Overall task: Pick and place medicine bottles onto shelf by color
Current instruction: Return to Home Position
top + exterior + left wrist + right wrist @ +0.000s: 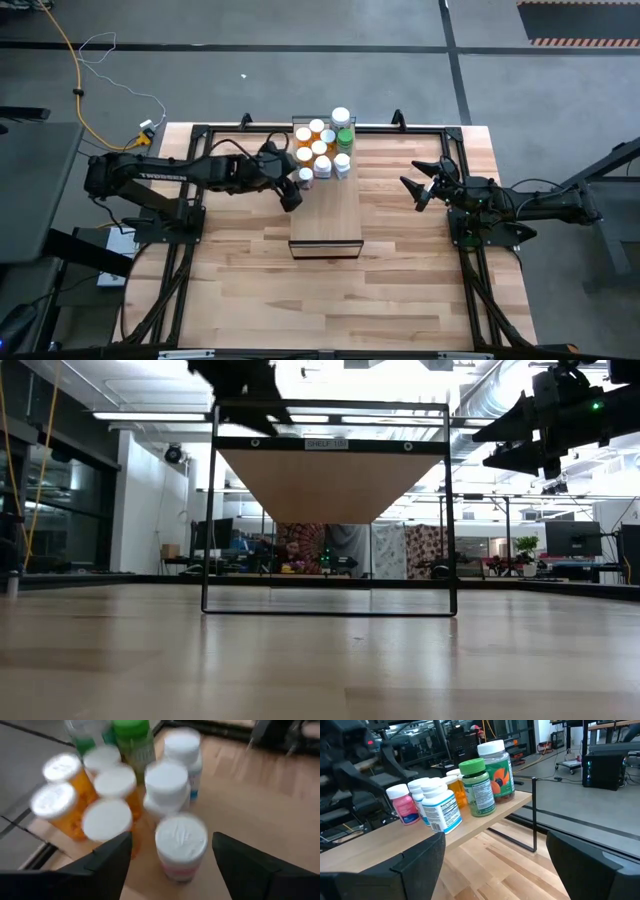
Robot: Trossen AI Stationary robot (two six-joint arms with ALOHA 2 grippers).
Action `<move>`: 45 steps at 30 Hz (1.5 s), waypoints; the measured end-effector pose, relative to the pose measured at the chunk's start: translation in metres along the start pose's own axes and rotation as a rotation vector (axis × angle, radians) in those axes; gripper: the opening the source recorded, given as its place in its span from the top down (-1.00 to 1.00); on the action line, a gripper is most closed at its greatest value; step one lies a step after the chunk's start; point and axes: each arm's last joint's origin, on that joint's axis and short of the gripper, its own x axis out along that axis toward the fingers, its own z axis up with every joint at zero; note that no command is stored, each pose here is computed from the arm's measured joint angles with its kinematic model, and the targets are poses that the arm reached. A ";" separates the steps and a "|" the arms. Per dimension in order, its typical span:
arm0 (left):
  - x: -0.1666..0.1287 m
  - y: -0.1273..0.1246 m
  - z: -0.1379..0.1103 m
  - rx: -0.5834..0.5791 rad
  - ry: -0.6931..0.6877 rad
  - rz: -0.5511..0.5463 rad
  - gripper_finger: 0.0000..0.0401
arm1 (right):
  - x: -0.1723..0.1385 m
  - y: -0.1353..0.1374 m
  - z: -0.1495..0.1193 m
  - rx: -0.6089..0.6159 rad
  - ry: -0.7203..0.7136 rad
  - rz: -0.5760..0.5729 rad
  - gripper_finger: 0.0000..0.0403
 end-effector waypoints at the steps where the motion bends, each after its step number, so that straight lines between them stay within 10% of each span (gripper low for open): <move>1: -0.006 0.001 0.006 -0.005 -0.011 -0.004 -0.34 | 0.000 0.000 0.000 0.000 0.000 0.000 -0.68; 9: -0.064 0.003 0.008 -0.014 -0.199 -0.101 -0.35 | 0.000 0.000 0.000 -0.002 0.003 -0.001 -0.68; 28: -0.098 0.037 -0.127 -0.041 -0.646 -0.340 -0.35 | 0.000 0.000 0.000 -0.006 -0.004 -0.003 -0.68; 45: -0.101 0.045 -0.139 -0.109 -0.745 -0.264 -0.35 | 0.000 0.001 0.007 0.034 -0.068 -0.008 -0.68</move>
